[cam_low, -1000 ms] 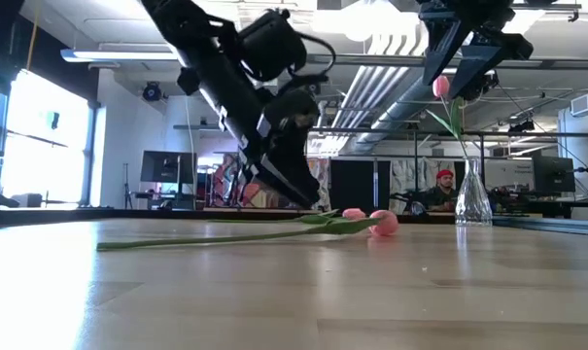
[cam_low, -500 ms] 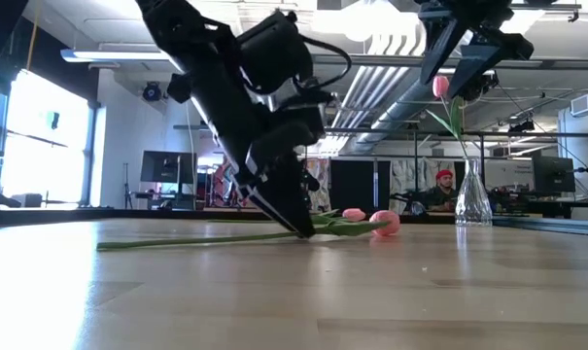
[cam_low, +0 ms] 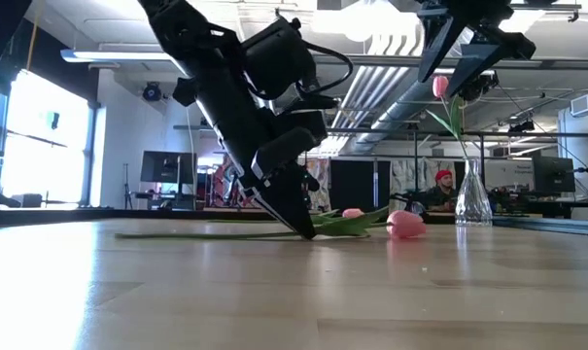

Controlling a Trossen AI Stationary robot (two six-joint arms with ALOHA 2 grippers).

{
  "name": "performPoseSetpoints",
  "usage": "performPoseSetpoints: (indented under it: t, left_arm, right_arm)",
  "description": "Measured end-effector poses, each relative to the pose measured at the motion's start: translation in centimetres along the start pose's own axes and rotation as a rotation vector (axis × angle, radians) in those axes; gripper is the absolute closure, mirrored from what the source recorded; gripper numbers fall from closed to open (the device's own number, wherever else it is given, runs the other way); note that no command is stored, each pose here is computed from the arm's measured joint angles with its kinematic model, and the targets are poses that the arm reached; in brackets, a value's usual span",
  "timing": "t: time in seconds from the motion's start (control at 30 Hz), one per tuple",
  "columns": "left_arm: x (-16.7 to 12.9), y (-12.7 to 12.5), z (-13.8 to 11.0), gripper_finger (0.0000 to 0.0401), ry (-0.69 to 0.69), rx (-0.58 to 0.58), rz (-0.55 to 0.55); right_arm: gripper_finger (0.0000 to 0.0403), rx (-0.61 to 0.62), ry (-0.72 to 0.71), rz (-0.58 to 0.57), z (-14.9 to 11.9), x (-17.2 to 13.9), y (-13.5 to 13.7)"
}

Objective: Sort flowers into vase by color
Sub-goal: Put the bottom pink flower into the top transparent vase

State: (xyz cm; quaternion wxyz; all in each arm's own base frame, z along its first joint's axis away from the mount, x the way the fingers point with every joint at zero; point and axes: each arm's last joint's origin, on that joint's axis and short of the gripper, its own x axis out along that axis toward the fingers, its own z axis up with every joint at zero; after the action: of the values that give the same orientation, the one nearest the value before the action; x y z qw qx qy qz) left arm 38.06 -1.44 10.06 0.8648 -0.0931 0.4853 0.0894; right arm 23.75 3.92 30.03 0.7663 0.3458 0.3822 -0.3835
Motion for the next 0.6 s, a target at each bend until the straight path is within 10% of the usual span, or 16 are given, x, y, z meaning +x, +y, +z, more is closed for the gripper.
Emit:
performPoseSetpoints:
  t: [0.6]
  left_arm:
    - [-6.1,3.8,4.1,0.04,-0.189,-0.12,-0.095]
  right_arm:
    - [0.0185,0.045,-0.173,0.104,1.3,-2.9,-1.3]
